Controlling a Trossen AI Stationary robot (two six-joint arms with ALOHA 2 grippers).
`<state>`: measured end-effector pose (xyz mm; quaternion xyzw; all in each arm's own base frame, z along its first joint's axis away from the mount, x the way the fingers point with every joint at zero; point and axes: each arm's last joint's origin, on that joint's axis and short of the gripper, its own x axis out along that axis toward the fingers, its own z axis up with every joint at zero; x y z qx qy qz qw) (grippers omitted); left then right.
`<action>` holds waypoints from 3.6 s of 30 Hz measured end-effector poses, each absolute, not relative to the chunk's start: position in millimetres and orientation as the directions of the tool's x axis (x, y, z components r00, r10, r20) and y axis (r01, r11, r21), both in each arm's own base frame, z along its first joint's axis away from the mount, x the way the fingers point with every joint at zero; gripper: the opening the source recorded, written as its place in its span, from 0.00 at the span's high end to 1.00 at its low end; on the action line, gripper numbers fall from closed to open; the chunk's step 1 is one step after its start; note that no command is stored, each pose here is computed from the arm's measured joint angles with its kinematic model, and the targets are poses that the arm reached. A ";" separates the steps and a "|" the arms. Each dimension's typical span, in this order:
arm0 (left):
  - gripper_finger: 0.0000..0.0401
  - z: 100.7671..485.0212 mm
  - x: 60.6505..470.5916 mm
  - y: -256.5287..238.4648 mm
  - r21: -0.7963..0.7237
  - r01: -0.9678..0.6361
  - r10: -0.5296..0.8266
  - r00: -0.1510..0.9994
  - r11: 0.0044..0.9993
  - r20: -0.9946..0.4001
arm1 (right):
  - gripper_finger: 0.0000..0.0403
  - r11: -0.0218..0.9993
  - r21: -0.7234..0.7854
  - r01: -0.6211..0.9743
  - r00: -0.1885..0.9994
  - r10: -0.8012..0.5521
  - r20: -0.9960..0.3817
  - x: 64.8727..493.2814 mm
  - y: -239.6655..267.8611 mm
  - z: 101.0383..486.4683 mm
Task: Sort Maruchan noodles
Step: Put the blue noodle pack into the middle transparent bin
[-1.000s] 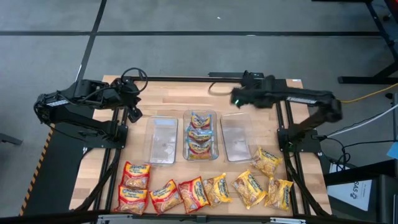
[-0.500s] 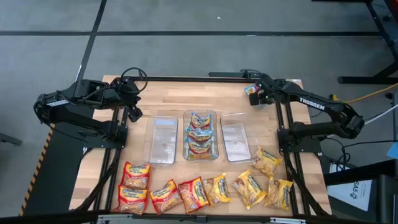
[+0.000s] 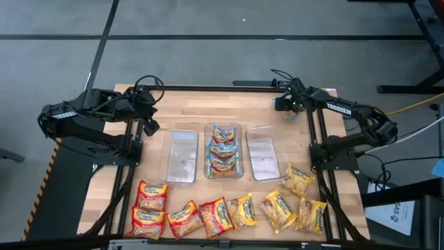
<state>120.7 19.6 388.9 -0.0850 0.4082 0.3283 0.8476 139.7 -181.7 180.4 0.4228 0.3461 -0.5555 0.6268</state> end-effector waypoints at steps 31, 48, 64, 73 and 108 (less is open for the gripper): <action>1.00 388.8 120.8 19.6 0.128 -0.621 0.486 0.451 0.773 -0.748 | 0.99 0.201 0.266 0.943 0.315 -0.272 -0.909 183.6 -171.9 162.2; 1.00 388.8 120.7 19.6 0.129 -0.621 0.487 0.451 0.773 -0.748 | 1.00 0.564 0.357 0.745 0.595 -0.320 -0.737 259.5 -145.1 252.3; 1.00 388.8 120.7 19.6 0.129 -0.621 0.487 0.450 0.773 -0.749 | 1.00 0.890 0.217 0.401 0.775 -0.202 -0.599 311.0 24.8 298.7; 1.00 388.8 120.8 19.6 0.129 -0.621 0.487 0.451 0.773 -0.748 | 1.00 0.904 0.030 0.427 0.773 -0.348 -0.531 329.6 91.1 265.0; 1.00 389.0 121.0 19.6 0.121 -0.627 0.487 0.453 0.770 -0.747 | 1.00 0.858 -0.172 0.484 0.603 -0.469 -0.645 355.0 162.1 243.8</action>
